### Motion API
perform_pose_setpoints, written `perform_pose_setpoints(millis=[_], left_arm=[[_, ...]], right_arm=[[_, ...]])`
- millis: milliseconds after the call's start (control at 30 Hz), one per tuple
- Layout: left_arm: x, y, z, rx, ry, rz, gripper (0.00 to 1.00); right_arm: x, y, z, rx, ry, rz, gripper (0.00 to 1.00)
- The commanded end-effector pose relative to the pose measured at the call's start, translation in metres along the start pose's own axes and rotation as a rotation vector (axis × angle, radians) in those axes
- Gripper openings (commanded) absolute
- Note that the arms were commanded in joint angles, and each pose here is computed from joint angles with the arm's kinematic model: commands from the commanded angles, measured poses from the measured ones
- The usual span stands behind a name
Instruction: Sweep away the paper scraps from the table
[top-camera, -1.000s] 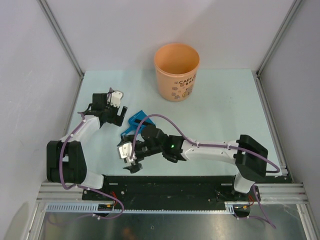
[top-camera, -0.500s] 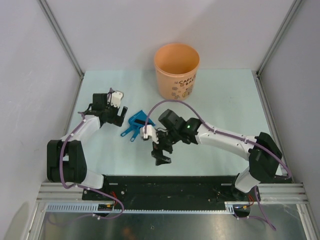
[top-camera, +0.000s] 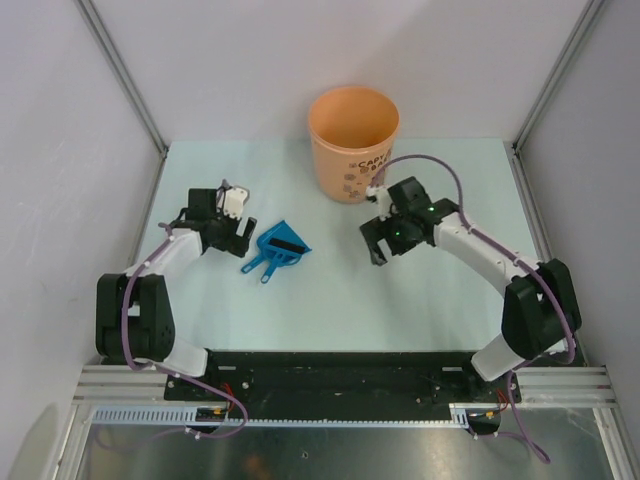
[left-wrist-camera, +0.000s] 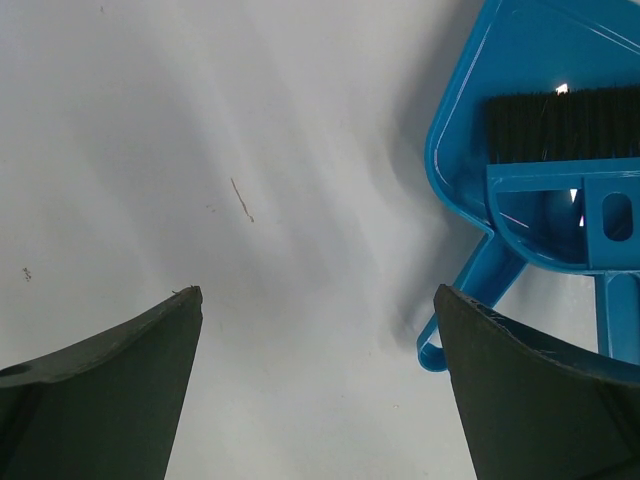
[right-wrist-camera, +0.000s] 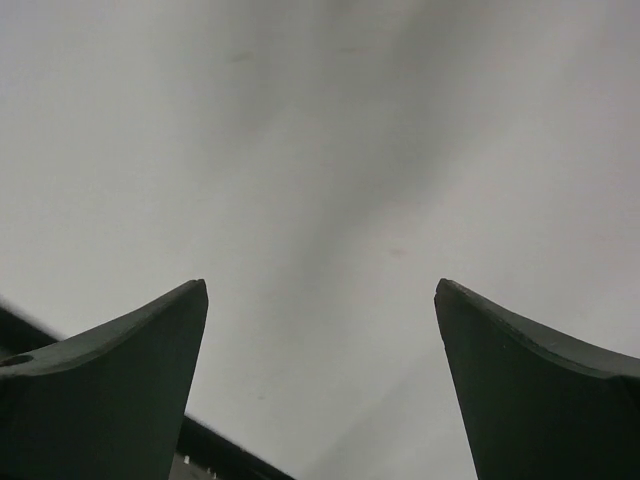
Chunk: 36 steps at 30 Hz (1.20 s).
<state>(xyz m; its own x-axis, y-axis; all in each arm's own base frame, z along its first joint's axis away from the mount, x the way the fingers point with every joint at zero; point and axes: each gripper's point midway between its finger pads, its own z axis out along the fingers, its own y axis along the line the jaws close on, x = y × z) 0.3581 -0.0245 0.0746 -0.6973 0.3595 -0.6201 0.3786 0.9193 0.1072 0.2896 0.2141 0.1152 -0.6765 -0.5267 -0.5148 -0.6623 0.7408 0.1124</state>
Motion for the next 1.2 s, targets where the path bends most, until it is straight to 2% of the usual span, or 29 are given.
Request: perform_pose_setpoints(millis=[0,67,100,133,200,233,300,333,600,633,667,733,800,833,900,933,1067,1100,1167], left_arm=[[-0.009,0.002,0.000,0.006,-0.017,-0.017,1.00],[-0.009,0.000,0.002,0.016,-0.018,-0.039,1.00],[-0.009,-0.003,0.005,0.030,-0.020,-0.050,1.00],[-0.008,-0.004,0.007,0.035,-0.019,-0.060,1.00],[-0.009,-0.004,0.013,0.027,-0.045,-0.084,1.00],[-0.010,-0.004,0.014,0.016,-0.060,-0.103,1.00],[-0.011,-0.003,0.018,0.000,-0.103,-0.115,1.00],[-0.015,-0.003,0.017,-0.003,-0.130,-0.121,1.00],[-0.040,0.005,0.013,-0.073,-0.388,-0.176,1.00],[-0.042,0.005,0.011,-0.077,-0.417,-0.183,1.00],[-0.043,0.005,0.009,-0.089,-0.470,-0.181,1.00],[-0.047,0.006,0.005,-0.106,-0.540,-0.167,1.00],[-0.050,0.011,-0.006,-0.155,-0.614,-0.163,1.00],[-0.061,0.015,-0.015,-0.176,-0.681,-0.154,1.00],[-0.053,0.011,-0.015,-0.173,-0.690,-0.152,1.00],[-0.055,0.011,-0.018,-0.174,-0.707,-0.148,1.00],[-0.047,0.005,-0.026,-0.175,-0.754,-0.133,1.00],[-0.048,0.004,-0.031,-0.174,-0.776,-0.127,1.00],[-0.042,-0.001,-0.036,-0.173,-0.812,-0.109,1.00]], right_arm=[[0.000,-0.071,-0.028,0.323,-0.114,0.254,1.00],[-0.008,-0.099,-0.039,0.456,-0.218,0.294,1.00],[0.004,-0.109,-0.044,0.507,-0.247,0.314,1.00],[-0.005,-0.125,-0.053,0.594,-0.340,0.330,1.00],[0.012,-0.135,-0.053,0.650,-0.380,0.339,1.00],[-0.002,-0.142,-0.069,0.680,-0.493,0.350,1.00],[-0.001,-0.145,-0.075,0.690,-0.563,0.338,1.00],[0.000,-0.150,-0.079,0.697,-0.638,0.342,1.00],[0.033,-0.183,-0.088,0.738,-0.864,0.455,1.00],[0.027,-0.187,-0.100,0.754,-0.952,0.455,1.00],[0.048,-0.192,-0.092,0.787,-0.935,0.477,1.00],[0.053,-0.199,-0.100,0.828,-1.008,0.488,1.00],[0.073,-0.203,-0.089,0.866,-0.968,0.493,1.00],[0.070,-0.205,-0.096,0.876,-1.020,0.480,1.00],[0.082,-0.203,-0.082,0.871,-0.997,0.444,1.00],[0.074,-0.202,-0.091,0.872,-1.056,0.422,1.00],[0.077,-0.209,-0.071,0.864,-1.019,0.419,1.00],[0.067,-0.211,-0.073,0.856,-1.050,0.408,1.00],[0.069,-0.214,-0.063,0.866,-0.991,0.396,1.00]])
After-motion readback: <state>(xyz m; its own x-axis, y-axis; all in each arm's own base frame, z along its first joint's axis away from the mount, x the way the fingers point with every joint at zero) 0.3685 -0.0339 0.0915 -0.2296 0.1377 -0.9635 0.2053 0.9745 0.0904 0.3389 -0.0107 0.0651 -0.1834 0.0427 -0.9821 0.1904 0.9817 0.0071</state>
